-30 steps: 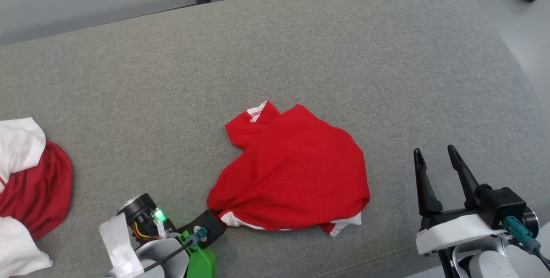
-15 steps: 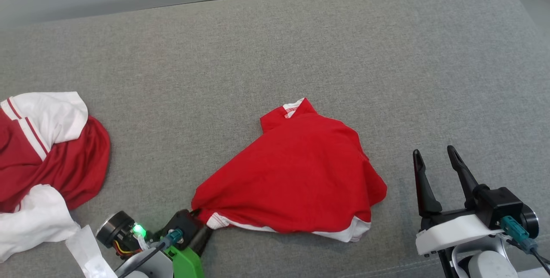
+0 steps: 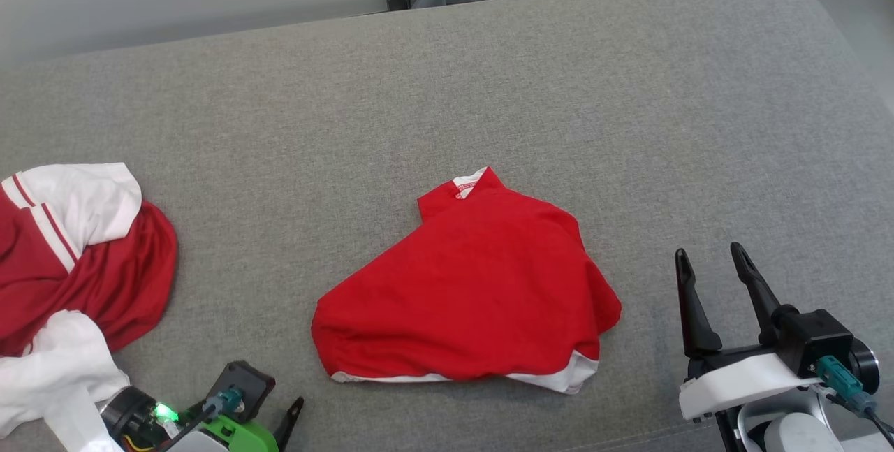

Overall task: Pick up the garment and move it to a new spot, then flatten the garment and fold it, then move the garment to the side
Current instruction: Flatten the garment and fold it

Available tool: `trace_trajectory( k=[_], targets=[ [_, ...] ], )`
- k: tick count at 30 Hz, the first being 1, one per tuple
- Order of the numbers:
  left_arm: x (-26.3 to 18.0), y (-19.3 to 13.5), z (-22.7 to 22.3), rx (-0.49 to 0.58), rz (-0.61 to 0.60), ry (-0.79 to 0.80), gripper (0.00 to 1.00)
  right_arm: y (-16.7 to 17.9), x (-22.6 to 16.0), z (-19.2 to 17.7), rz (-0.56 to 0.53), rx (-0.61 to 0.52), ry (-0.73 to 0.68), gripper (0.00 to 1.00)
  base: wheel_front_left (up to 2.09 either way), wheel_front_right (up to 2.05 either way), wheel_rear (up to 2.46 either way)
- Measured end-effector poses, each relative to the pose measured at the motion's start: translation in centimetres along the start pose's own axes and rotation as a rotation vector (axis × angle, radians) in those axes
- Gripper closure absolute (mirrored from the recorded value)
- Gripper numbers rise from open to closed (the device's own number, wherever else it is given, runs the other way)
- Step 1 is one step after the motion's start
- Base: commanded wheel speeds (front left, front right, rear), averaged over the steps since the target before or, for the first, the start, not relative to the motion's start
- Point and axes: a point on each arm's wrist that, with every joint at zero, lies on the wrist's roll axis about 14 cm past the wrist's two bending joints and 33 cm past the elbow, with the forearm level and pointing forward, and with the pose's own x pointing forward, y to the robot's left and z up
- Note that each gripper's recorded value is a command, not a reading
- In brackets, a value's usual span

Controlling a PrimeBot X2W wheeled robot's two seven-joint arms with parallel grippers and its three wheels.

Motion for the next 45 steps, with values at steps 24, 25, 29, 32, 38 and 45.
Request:
trace_trajectory(
  k=[24,25,29,32,38,45],
  targets=[
    [5.3,-15.4,17.6,0.289,-0.464,-0.341,0.0,-4.5,-1.9,-0.6,-0.154,0.014,0.03,0.0,0.0,0.0,0.0],
    [6.0,-15.4,17.3,0.297,-0.463,-0.322,0.0,-4.7,-2.0,-0.6,-0.16,0.013,0.034,0.0,0.0,0.0,0.0],
    [8.9,-14.2,14.6,0.346,-0.422,-0.208,1.0,-5.4,-2.3,-0.8,-0.185,0.01,0.044,0.0,0.0,0.0,0.0],
    [10.3,-13.9,12.8,0.372,-0.429,-0.137,1.0,-5.8,-2.4,-0.8,-0.199,0.005,0.047,0.0,0.0,0.0,0.0],
    [10.8,-14.4,13.9,0.324,-0.458,-0.188,1.0,-6.6,-2.7,-0.8,-0.223,-0.004,0.051,0.0,0.0,0.0,0.0],
    [9.3,-12.7,22.3,0.12,-0.403,-0.474,1.0,-6.1,-2.4,-0.7,-0.204,-0.009,0.046,0.0,0.0,0.0,0.0]
  ],
)
